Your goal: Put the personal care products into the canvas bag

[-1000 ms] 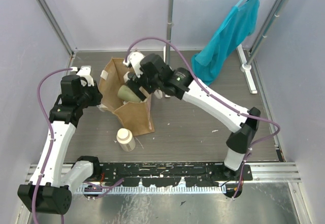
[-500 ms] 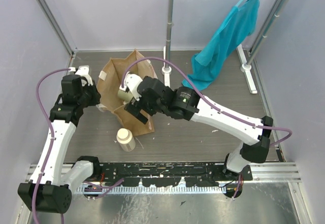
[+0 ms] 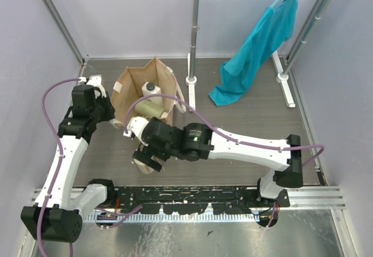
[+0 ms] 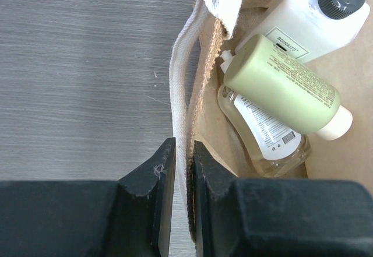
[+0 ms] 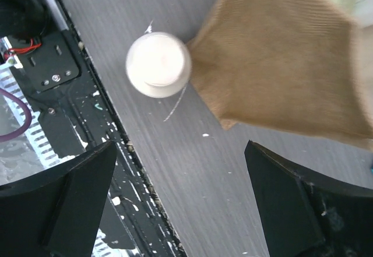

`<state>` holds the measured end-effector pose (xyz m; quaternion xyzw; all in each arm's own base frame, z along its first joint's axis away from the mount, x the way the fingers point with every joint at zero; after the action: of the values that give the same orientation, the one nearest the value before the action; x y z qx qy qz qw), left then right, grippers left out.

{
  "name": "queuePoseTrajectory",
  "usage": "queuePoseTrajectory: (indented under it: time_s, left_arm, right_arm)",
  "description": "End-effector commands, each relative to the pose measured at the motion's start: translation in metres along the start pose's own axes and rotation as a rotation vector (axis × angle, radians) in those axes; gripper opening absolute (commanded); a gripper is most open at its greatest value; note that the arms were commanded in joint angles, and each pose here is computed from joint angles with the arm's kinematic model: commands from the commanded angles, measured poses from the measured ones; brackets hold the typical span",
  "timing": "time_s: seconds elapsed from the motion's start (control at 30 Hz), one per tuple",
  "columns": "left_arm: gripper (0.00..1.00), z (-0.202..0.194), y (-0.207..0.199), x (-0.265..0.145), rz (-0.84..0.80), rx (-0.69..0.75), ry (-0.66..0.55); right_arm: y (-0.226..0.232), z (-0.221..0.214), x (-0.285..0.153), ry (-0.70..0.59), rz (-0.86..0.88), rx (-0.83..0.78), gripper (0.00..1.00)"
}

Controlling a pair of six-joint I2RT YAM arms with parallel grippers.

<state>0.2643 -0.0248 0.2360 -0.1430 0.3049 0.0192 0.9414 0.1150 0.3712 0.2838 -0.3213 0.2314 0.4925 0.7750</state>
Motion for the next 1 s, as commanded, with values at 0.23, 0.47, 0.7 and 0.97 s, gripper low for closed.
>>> queuePoseTrajectory:
  time_s: [0.23,0.47,0.7,0.97]
  left_arm:
    - [0.24,0.013,-0.006,-0.016,-0.022,-0.011,-0.043]
    - [0.25,0.014,-0.005,-0.020,-0.024,-0.015,-0.053]
    - [0.25,0.013,-0.005,-0.023,-0.024,-0.014,-0.052]
    - [0.25,0.010,-0.003,-0.025,-0.017,-0.005,-0.048]
  right_arm:
    - [0.045,0.014,0.066,0.032,0.146,0.052,0.98]
    - [0.052,0.007,0.088,0.041,0.143,0.049,0.99]
    - [0.056,-0.003,0.114,0.026,0.121,0.039,1.00]
    - [0.053,-0.019,0.131,0.062,0.077,0.010,1.00]
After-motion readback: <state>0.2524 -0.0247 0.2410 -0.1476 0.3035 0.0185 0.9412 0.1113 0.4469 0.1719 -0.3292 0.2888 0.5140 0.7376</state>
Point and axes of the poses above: each gripper's point midway between its finger pads, its own x axis out along the fingers, its own y axis along the line the jaws close on, z = x × y, the point moved 4 cm from there along -x, back along the fingers, and after that the axes turned 10 degrees about -x, right-handed, at the moved point
